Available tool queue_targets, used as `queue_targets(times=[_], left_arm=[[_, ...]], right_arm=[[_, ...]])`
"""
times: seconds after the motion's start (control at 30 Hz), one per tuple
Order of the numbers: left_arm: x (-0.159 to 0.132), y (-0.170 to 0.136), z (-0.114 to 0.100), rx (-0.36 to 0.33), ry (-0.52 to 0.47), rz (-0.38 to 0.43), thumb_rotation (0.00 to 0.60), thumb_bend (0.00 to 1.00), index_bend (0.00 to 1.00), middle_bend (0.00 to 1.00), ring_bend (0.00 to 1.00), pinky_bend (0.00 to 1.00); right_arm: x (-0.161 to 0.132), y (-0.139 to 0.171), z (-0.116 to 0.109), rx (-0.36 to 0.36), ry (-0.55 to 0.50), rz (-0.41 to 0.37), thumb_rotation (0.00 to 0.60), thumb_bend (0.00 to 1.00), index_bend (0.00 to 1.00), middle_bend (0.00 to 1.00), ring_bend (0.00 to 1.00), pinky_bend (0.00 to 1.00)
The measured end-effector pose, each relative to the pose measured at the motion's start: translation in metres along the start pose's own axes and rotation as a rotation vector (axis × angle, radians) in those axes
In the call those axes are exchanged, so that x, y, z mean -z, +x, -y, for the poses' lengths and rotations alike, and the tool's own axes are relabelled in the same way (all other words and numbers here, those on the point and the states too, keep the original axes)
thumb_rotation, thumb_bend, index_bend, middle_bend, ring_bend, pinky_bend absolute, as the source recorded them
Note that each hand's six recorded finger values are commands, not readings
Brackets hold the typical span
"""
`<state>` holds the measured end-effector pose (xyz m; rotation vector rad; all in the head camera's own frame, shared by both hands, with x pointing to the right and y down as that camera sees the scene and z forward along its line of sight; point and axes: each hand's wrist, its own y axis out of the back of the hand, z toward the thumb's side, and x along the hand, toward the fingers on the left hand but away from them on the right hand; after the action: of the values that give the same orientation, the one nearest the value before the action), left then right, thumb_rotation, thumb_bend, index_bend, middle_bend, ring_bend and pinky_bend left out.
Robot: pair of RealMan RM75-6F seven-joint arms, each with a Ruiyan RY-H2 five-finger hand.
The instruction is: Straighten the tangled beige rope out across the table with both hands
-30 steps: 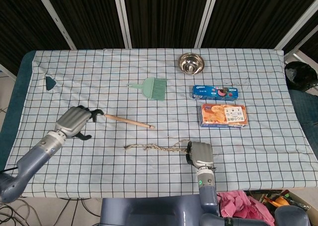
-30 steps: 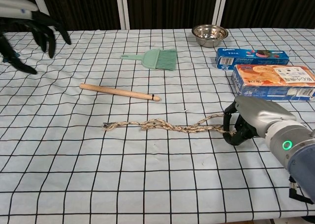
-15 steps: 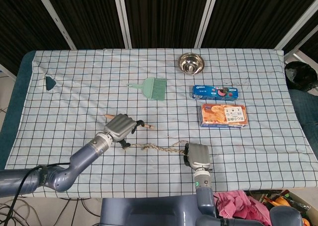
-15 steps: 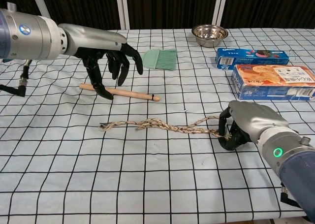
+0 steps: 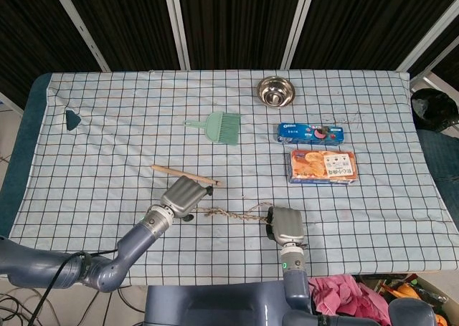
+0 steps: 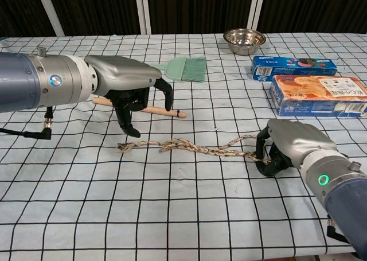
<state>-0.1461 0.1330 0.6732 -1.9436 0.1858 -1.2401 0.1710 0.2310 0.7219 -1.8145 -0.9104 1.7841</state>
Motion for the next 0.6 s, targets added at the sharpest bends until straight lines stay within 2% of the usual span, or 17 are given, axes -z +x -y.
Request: queue_targets(times=[0.37,0.47,0.6], left_arm=[[-0.008,0.01,0.018,0.027,0.045,-0.09,0.6,0.17,0.38,1.0,0.91,0.8],[-0.008,0.011,0.022,0.037,0.048,-0.114,0.6,0.2,0.39,1.0,0.91,0.8],[-0.006,0.012,0.021,0.021,0.054,-0.148,0.6,0.21,0.38,0.99,0.91,0.8]], right_arm=[[-0.002,0.001,0.002,-0.001,-0.015,-0.009,0.6,0.46,0.66,0.93,1.0,1.0],[0.001,-0.001,0.004,-0.005,-0.023,-0.001,0.6,0.46,0.66,0.93,1.0,1.0],[0.005,-0.002,0.004,0.0,-0.017,0.004,0.6,0.46,0.66,0.93,1.0,1.0]])
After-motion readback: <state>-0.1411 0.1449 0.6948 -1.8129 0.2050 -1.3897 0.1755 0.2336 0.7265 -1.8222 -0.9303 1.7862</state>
